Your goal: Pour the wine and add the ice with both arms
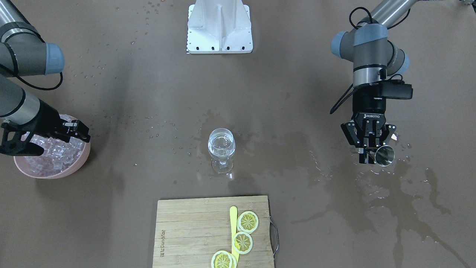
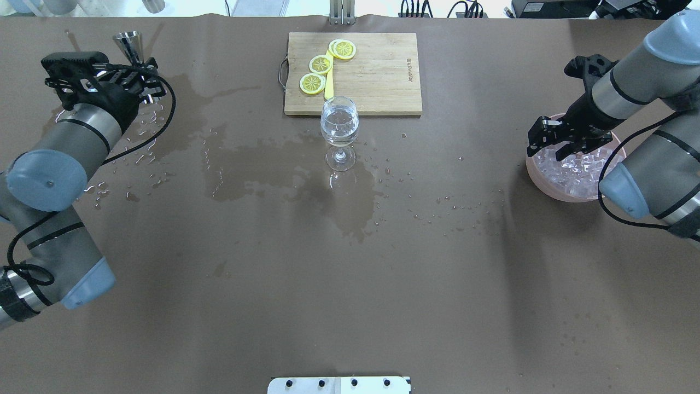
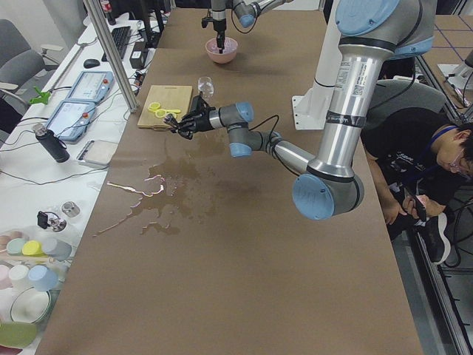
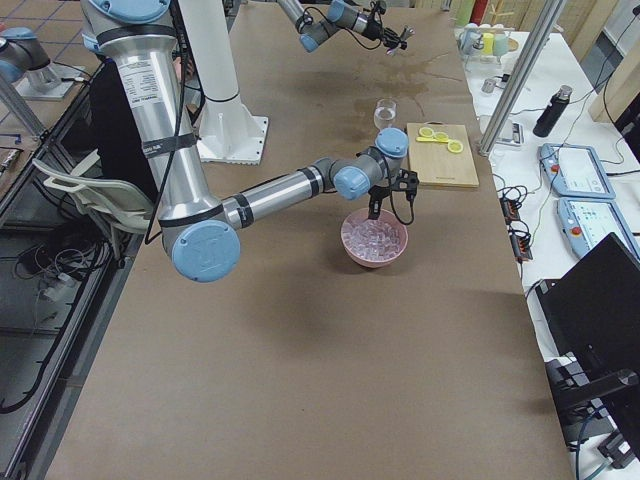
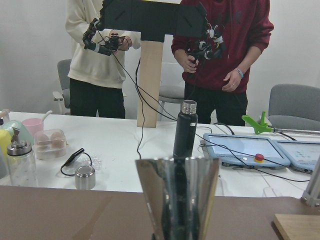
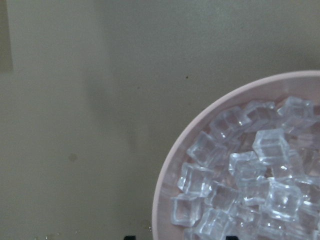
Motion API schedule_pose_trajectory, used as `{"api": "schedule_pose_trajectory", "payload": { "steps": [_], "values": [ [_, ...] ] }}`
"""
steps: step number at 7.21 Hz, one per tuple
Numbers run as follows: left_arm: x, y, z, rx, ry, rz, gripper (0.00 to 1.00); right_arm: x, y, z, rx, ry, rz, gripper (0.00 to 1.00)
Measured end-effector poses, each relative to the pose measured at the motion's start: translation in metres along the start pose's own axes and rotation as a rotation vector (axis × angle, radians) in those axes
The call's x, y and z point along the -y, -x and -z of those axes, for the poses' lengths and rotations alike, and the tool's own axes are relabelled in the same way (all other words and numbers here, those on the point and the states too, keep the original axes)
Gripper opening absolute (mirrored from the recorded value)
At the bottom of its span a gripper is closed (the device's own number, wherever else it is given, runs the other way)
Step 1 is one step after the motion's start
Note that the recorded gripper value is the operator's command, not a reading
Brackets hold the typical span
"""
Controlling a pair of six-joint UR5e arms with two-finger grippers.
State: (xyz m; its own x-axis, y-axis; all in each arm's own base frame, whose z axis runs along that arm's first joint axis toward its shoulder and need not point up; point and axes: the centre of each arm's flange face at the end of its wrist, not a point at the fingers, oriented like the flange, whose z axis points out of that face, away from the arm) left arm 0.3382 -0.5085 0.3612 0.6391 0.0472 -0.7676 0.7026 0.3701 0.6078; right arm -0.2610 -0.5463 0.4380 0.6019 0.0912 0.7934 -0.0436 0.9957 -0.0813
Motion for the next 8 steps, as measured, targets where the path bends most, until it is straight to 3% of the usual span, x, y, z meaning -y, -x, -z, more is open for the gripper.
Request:
{"api": "schedule_pose_trajectory", "payload": {
  "steps": [2,5,6,8],
  "values": [
    [-0.004,-0.05,0.002,-0.026,0.029,-0.014,0.27,0.009,-0.021,0.008,-0.006,-0.007,0.013,0.68],
    [-0.011,-0.136,0.009,-0.066,0.084,-0.037,0.27,0.007,-0.048,-0.005,-0.036,0.003,0.02,0.68],
    [-0.015,-0.159,0.016,-0.083,0.084,-0.035,0.27,0.005,-0.049,-0.008,-0.039,0.008,0.019,0.68],
    [-0.011,-0.203,0.04,-0.113,0.018,0.0,0.27,0.0,-0.045,-0.017,-0.042,0.023,0.021,0.69]
  ]
}}
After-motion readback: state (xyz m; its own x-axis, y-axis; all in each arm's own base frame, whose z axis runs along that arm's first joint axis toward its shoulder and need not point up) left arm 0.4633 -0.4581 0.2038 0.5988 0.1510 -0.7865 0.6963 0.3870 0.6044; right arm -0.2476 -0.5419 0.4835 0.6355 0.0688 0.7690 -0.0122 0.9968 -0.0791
